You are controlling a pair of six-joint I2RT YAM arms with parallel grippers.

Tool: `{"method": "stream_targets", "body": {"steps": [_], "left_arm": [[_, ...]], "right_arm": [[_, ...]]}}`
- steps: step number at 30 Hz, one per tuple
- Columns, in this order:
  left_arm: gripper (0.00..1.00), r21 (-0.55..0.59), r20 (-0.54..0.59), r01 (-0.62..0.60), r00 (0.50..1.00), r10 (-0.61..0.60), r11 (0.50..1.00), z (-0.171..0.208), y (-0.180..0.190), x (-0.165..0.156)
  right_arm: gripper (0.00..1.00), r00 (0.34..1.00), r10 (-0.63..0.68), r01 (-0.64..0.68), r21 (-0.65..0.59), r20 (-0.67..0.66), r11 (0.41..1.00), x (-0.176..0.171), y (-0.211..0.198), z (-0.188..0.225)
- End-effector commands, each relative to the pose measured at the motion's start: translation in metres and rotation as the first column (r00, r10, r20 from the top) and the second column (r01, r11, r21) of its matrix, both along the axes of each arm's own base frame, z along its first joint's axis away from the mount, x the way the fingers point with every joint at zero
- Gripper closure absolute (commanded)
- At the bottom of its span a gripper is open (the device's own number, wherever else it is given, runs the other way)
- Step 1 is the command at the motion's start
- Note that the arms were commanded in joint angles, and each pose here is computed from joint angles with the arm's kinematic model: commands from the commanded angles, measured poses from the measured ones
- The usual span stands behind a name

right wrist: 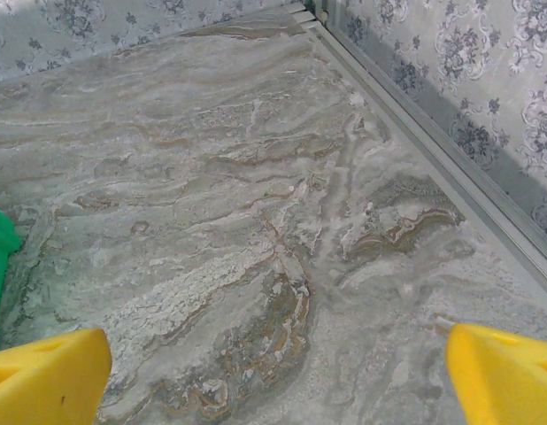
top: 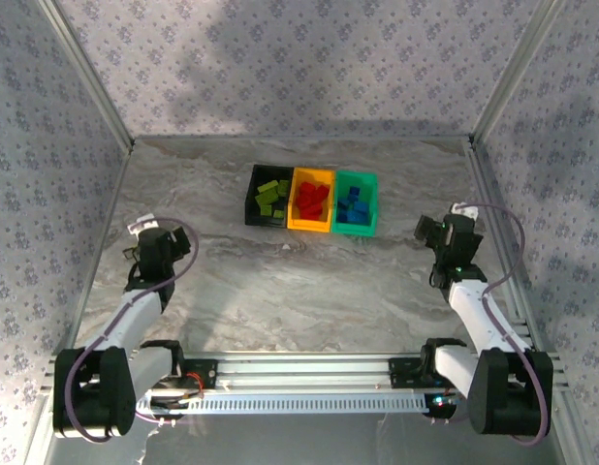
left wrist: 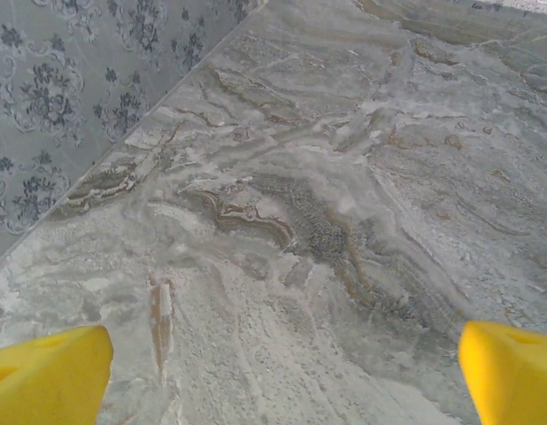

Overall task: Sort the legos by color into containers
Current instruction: Reset both arms

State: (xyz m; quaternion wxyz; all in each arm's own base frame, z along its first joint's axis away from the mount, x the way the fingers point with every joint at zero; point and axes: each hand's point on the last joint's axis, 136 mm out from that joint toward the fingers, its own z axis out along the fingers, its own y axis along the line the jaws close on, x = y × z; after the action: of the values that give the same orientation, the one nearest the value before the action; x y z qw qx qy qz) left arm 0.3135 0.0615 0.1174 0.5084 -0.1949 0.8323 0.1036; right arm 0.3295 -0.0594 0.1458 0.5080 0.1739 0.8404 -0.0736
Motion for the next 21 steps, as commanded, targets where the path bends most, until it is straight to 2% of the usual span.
{"method": "stream_targets", "body": {"steps": [1,5,16,21], "left_arm": [[0.00,0.090,0.083,-0.014,0.997,0.007,0.996,0.013,0.011,0.005],[0.00,0.079,0.093,-0.010,0.996,0.002,0.997,0.005,0.015,0.006],[0.00,0.095,0.160,0.129,0.977,-0.143,0.987,0.009,-0.004,0.027],[0.00,0.097,0.180,0.150,0.970,-0.166,0.984,0.009,-0.008,0.038]], "right_arm": [[0.01,0.998,0.042,-0.040,-0.047,0.052,0.998,0.009,0.002,0.007],[0.01,0.998,0.056,-0.054,-0.067,0.032,0.996,0.012,0.002,-0.004],[0.01,0.997,0.056,-0.052,-0.076,0.060,0.996,0.019,-0.002,-0.029],[0.01,0.985,0.154,-0.149,-0.064,0.082,0.987,0.031,0.013,-0.037]]}}
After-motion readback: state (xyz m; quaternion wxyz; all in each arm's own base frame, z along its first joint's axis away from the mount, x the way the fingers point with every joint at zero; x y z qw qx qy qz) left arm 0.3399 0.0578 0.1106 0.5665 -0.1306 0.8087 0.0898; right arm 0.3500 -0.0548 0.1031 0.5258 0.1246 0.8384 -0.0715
